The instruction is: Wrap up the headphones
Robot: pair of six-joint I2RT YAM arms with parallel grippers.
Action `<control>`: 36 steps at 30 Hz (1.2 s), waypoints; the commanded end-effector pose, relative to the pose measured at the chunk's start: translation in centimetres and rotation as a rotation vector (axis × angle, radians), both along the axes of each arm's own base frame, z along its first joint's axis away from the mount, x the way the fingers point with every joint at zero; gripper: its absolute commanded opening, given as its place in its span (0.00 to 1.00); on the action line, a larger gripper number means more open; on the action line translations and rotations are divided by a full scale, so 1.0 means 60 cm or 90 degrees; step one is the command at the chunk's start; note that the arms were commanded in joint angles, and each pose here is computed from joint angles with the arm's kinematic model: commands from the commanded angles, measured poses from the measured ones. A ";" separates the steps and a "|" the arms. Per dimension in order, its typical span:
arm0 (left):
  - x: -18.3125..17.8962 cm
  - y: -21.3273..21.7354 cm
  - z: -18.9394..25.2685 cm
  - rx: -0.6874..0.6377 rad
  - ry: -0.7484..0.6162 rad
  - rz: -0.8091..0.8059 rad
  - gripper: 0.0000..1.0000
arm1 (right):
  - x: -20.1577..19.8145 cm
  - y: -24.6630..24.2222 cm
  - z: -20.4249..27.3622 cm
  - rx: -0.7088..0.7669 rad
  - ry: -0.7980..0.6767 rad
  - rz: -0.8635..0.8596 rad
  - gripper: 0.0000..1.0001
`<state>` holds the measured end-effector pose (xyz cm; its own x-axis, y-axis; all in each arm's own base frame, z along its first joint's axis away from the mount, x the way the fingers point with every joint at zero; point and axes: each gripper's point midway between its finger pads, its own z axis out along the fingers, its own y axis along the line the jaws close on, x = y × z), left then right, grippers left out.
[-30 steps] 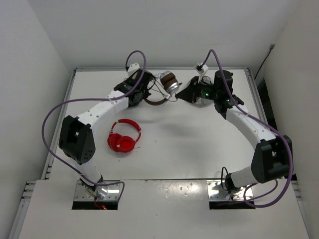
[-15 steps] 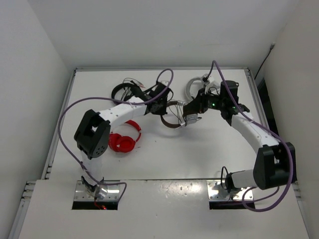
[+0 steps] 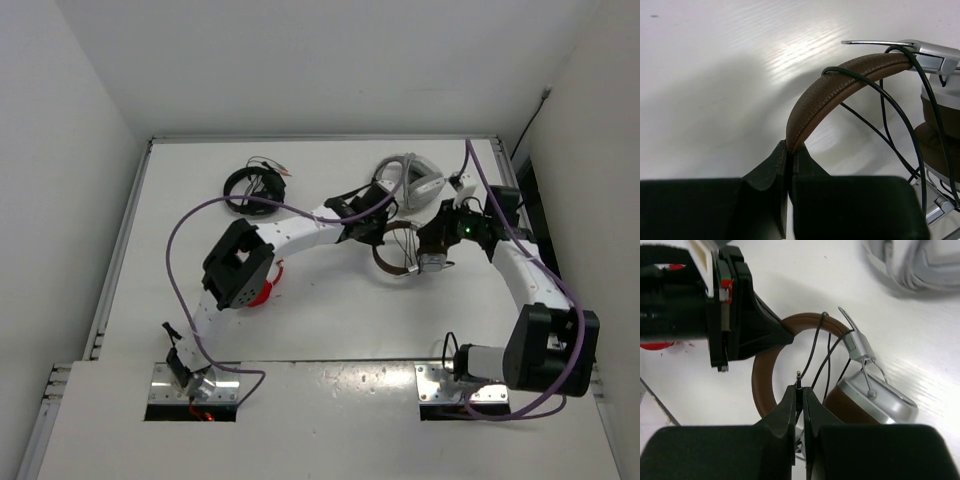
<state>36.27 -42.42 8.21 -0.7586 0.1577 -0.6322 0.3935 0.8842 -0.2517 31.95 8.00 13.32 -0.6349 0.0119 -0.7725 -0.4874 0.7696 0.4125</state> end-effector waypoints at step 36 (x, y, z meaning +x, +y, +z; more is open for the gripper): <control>-0.031 -0.203 -0.024 -0.050 -0.137 -0.115 0.57 | -0.006 -0.143 -0.182 -0.203 0.201 -0.179 0.00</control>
<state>33.72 -53.17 4.94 -0.6059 0.2751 -0.7465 0.5939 0.7808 -0.1943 29.59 0.51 1.48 -0.8647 0.0220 -0.5018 -0.1457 0.9451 0.2925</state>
